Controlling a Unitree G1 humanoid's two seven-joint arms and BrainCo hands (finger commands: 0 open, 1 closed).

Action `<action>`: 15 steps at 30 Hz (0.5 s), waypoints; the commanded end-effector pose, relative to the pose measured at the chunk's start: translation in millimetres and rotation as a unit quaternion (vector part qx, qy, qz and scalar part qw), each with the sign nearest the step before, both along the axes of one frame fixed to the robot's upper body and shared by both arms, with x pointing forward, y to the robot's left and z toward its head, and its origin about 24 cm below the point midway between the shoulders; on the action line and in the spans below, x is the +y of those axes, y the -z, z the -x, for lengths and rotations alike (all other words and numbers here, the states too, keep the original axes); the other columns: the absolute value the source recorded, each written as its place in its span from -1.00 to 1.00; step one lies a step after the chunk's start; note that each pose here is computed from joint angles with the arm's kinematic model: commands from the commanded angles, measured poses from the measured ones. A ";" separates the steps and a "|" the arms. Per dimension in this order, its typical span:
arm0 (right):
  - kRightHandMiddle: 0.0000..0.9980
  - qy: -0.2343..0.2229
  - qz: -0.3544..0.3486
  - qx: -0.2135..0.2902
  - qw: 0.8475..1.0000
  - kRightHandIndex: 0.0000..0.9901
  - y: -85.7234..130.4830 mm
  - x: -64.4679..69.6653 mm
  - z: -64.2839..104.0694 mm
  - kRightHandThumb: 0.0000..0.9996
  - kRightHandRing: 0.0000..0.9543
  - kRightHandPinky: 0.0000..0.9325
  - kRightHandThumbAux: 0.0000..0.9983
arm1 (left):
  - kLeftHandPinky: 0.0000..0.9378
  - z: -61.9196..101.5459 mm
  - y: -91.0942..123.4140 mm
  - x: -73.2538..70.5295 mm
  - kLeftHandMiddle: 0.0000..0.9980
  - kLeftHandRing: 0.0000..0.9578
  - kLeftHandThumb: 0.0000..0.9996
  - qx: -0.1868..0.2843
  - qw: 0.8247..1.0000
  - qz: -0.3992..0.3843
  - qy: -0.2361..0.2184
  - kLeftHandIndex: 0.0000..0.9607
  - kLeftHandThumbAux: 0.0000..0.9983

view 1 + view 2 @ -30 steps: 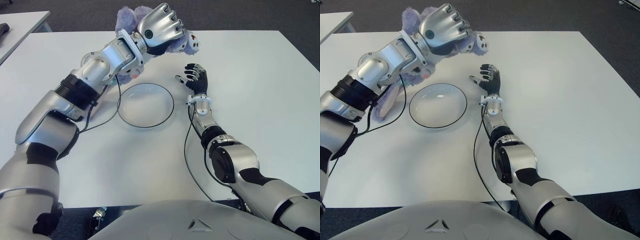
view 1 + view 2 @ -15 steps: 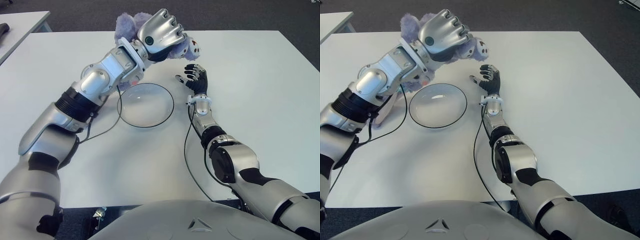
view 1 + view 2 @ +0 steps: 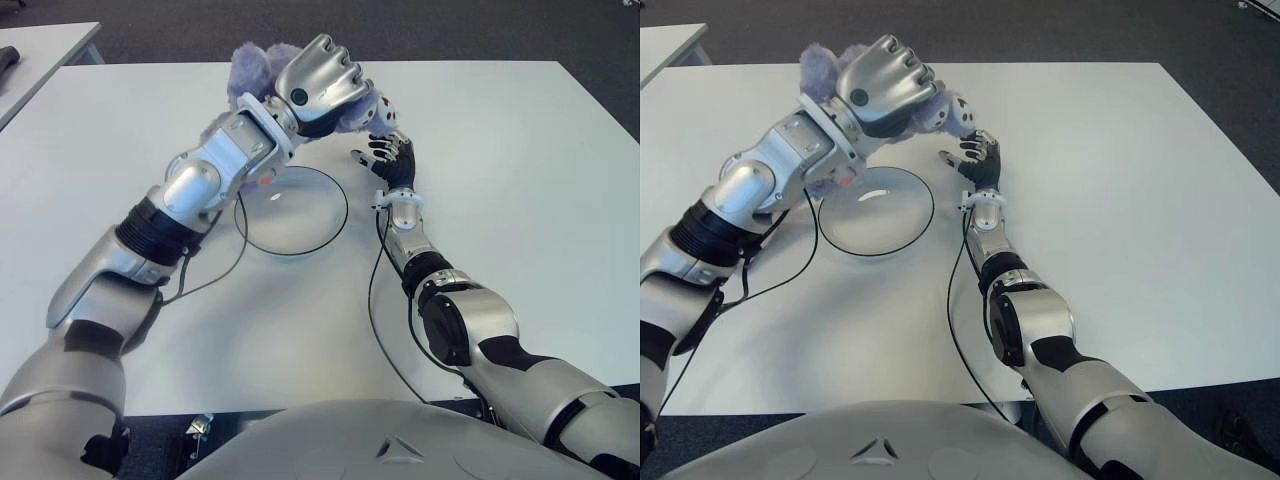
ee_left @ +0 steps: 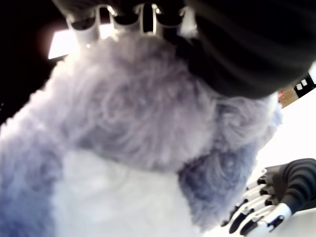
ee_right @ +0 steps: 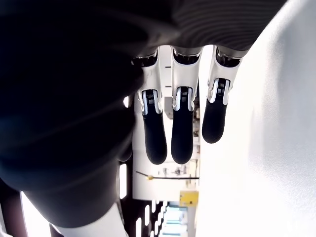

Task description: Put the doll into the plate.

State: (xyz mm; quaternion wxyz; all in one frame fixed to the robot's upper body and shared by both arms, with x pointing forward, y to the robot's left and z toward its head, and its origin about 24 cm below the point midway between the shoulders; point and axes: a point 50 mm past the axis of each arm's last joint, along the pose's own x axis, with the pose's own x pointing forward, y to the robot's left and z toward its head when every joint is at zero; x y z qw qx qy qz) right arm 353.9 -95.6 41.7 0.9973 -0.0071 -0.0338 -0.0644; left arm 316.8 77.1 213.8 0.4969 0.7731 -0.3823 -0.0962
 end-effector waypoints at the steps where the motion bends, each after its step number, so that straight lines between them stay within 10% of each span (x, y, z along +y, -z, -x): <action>1: -0.28 0.000 -0.007 0.222 0.975 -0.29 96.8 9.9 66.0 -0.84 -0.29 -0.35 0.89 | 0.59 5.7 7.0 -2.9 0.14 0.54 0.70 0.020 0.999 0.019 -0.016 -0.16 0.33; 15: -0.26 0.006 0.001 0.220 0.975 -0.24 96.6 10.8 66.7 -0.88 -0.31 -0.41 0.84 | 0.58 16.6 13.4 -10.5 -0.01 0.42 0.70 0.049 0.996 0.065 -0.023 -0.17 0.34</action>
